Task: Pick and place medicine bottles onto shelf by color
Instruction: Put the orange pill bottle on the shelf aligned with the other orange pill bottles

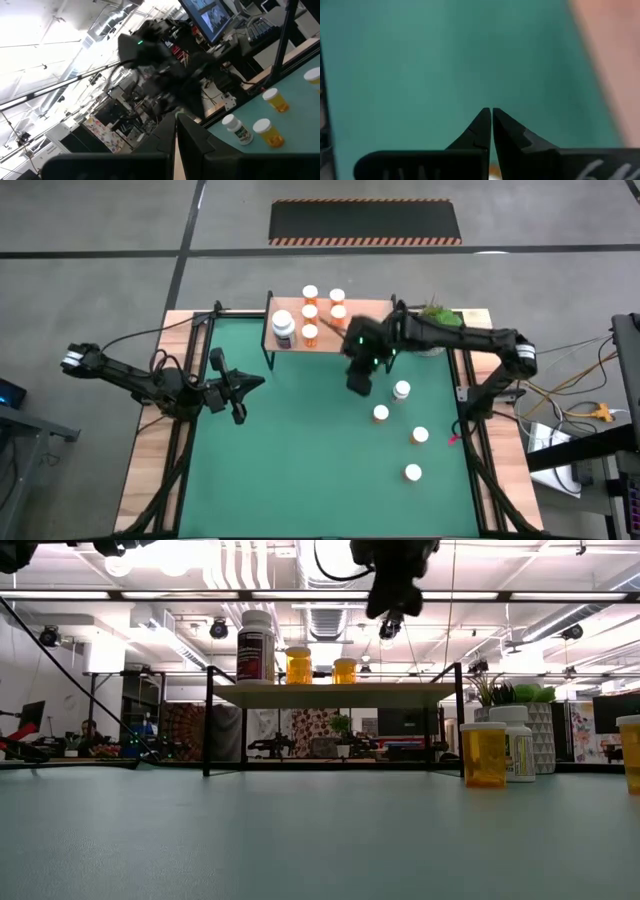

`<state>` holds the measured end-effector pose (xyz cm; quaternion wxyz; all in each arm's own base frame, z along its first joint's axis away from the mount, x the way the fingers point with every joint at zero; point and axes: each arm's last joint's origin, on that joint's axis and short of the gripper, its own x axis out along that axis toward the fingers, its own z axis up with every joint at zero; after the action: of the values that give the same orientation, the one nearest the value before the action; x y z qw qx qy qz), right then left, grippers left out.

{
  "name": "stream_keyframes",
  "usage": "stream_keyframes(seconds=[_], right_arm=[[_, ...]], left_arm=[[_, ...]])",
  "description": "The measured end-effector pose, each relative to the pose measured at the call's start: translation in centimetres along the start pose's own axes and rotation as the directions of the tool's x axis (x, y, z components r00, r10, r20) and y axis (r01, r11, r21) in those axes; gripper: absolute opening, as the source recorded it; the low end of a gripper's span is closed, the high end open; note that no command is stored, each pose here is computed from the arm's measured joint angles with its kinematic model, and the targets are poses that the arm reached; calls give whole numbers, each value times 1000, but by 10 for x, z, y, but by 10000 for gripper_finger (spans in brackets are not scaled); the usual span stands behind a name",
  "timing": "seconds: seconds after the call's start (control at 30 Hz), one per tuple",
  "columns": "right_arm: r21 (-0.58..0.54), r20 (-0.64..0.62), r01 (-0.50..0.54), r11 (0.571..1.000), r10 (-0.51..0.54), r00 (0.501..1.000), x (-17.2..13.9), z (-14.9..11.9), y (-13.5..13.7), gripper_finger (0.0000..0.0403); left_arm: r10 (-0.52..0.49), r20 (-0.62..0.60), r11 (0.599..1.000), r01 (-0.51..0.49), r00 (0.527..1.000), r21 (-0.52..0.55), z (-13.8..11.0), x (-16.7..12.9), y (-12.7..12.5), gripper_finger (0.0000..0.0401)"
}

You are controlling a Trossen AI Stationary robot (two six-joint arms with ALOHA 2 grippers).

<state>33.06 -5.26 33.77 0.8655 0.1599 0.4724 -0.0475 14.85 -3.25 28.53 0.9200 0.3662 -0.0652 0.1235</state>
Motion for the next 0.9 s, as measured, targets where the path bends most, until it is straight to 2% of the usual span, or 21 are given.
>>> stream_keyframes(seconds=[0.13,0.23,0.4,0.57,0.73,0.9], right_arm=[[52,-89,2,999,3,996,9,-16,25,9],[101,-160,94,990,-77,984,12,-29,36,9],[192,-339,229,954,-155,928,20,-55,35,8],[275,-484,290,917,-129,866,31,-78,27,8],[315,-526,314,896,-111,843,39,-95,18,8],[281,-444,234,931,-91,891,55,-96,18,14]], left_arm=[[0,0,1000,0,1000,-2,0,0,0,0],[0,0,1000,0,1000,-3,0,0,0,0],[0,0,1000,0,1000,-5,0,0,0,0],[0,0,1000,0,1000,-5,0,0,0,0],[-1,-1,1000,1,1000,-6,0,0,0,0],[-1,-1,1000,1,1000,-6,0,0,0,0]])
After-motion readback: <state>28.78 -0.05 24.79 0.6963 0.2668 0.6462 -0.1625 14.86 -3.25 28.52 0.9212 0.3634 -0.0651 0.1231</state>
